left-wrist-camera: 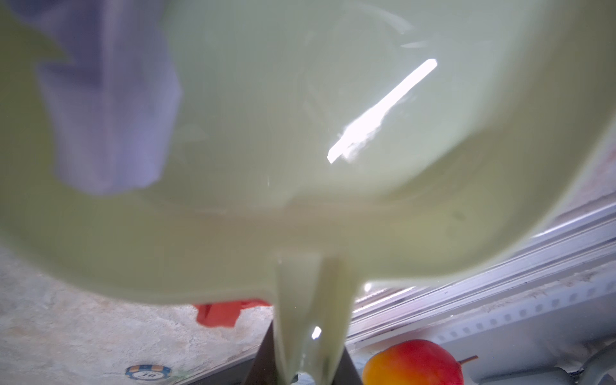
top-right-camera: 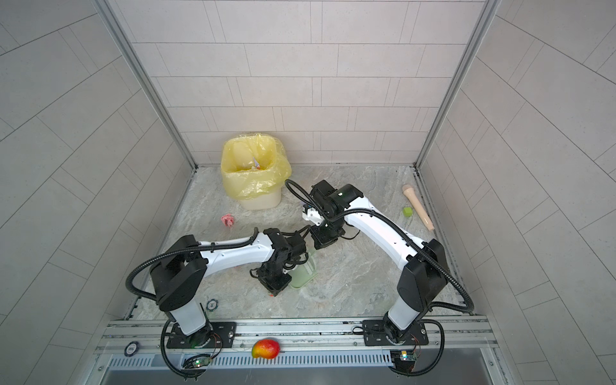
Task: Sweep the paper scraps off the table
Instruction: 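Sweep the purple scrap into the dustpan with the right gripper's brush, then lift the dustpan toward the yellow bin while the right gripper draws back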
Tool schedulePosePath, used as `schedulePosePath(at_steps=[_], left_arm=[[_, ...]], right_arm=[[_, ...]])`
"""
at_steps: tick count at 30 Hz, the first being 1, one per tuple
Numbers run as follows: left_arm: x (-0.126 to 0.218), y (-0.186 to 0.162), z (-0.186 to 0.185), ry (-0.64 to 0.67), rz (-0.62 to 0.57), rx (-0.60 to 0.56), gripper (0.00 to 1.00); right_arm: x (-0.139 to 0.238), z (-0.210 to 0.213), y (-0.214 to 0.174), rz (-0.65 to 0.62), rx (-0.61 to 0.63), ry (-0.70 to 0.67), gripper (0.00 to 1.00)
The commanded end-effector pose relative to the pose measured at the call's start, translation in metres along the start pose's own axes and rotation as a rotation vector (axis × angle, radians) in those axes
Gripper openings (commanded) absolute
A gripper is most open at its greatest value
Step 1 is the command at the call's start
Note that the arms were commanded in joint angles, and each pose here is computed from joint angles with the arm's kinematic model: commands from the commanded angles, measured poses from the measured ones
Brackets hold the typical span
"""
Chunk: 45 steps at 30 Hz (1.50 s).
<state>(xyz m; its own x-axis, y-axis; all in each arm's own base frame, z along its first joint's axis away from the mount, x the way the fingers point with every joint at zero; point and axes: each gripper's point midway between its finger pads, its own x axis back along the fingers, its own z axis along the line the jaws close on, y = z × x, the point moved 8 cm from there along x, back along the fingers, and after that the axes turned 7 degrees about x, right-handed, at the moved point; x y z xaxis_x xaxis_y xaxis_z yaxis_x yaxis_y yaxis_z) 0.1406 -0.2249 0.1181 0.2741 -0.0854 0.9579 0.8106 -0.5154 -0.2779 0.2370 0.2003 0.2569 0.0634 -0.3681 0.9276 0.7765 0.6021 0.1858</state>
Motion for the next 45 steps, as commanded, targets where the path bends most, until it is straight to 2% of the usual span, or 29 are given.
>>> schedulePosePath(at_steps=[1, 7, 19, 29, 45], left_arm=[[-0.004, -0.004, 0.003, 0.015, 0.025, 0.012, 0.00], [0.006, -0.003, 0.005, 0.040, -0.039, 0.018, 0.00], [0.051, 0.001, 0.007, 0.063, -0.288, 0.017, 0.00], [0.117, -0.008, 0.017, 0.117, -0.581, 0.064, 0.00], [0.222, -0.018, 0.064, 0.205, -0.637, 0.194, 0.00]], right_arm=[[0.016, -0.006, -0.007, -0.011, -0.003, -0.079, 0.00], [0.025, -0.019, -0.006, -0.046, -0.032, -0.157, 0.00], [0.056, -0.052, -0.026, -0.177, -0.159, -0.208, 0.00], [0.065, -0.072, -0.042, -0.248, -0.247, -0.183, 0.00], [0.069, -0.078, -0.044, -0.272, -0.247, -0.155, 0.00]])
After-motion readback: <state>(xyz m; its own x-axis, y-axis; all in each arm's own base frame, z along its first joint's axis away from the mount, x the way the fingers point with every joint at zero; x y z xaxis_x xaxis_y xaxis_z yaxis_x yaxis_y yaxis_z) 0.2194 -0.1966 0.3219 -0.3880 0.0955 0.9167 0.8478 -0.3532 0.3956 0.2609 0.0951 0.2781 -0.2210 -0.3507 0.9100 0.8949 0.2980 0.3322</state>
